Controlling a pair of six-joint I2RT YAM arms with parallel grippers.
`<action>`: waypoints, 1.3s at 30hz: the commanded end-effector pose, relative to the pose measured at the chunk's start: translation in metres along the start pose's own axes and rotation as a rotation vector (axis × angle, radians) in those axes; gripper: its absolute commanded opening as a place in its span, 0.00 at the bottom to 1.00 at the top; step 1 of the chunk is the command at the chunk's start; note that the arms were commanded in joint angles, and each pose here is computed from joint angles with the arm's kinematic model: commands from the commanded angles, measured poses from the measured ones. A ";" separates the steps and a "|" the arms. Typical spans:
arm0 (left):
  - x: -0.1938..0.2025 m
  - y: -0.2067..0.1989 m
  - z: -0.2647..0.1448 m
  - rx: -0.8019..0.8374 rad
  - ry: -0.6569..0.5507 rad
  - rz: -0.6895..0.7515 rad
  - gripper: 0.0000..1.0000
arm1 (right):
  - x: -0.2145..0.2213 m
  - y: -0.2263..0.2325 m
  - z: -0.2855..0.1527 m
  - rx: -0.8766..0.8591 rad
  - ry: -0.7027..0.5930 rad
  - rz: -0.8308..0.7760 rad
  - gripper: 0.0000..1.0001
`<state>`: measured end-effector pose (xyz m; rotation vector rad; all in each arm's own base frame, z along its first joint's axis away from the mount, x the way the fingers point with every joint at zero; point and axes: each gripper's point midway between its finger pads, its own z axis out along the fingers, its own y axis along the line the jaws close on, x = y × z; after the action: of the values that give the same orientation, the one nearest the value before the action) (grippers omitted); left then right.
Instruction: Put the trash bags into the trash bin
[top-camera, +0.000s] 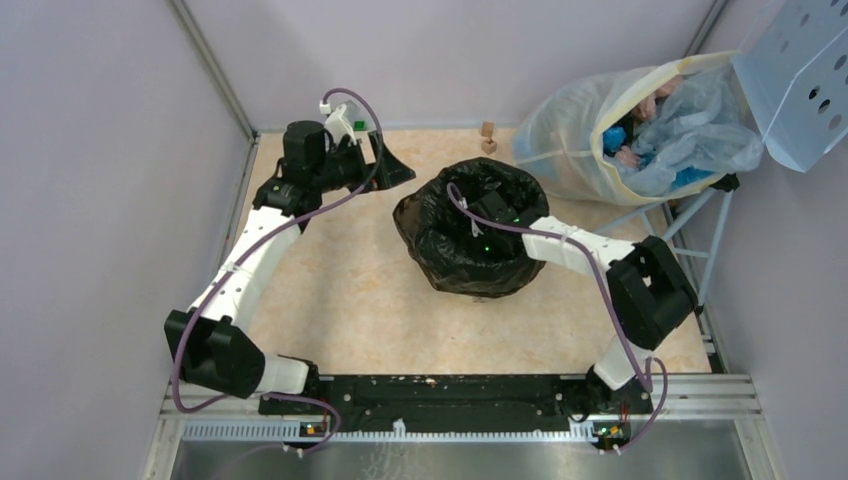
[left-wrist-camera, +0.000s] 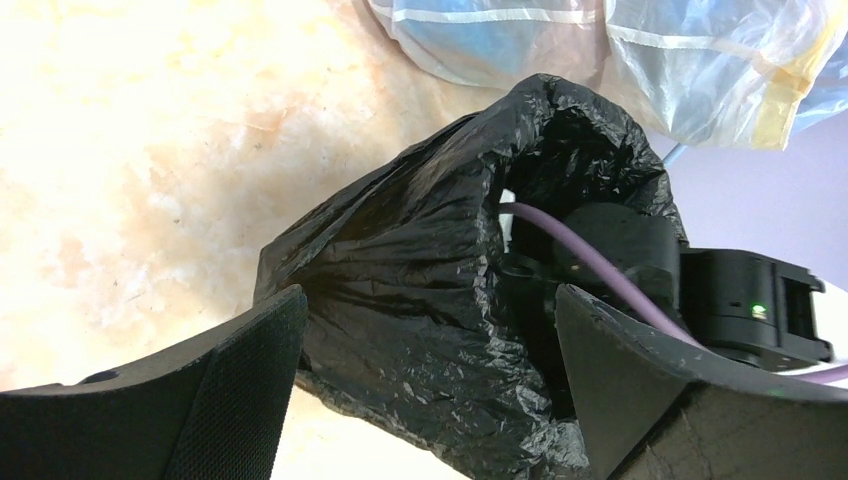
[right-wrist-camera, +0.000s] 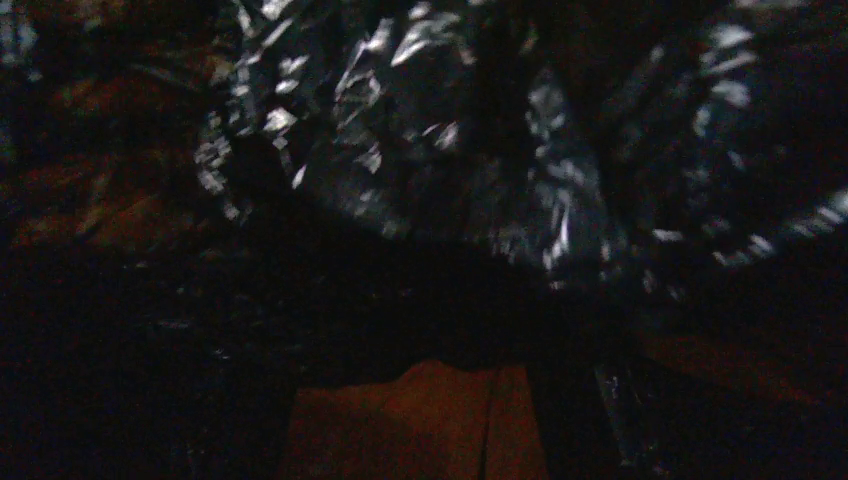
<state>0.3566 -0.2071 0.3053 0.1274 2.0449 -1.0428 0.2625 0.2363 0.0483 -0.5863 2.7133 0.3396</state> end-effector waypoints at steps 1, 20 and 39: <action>-0.011 -0.010 -0.009 0.028 -0.031 0.045 0.97 | -0.032 0.015 -0.043 -0.026 -0.119 -0.011 0.73; -0.004 0.001 -0.031 -0.072 -0.058 0.090 0.97 | -0.112 0.041 -0.183 -0.073 -0.416 -0.013 0.37; 0.024 -0.010 -0.002 -0.263 0.013 0.341 0.99 | -0.054 -0.038 -0.322 0.152 -0.910 0.176 0.69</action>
<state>0.3146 -0.2309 0.2892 0.3655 2.0715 -0.7541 0.2485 0.1569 0.3598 -0.1976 1.9601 0.3788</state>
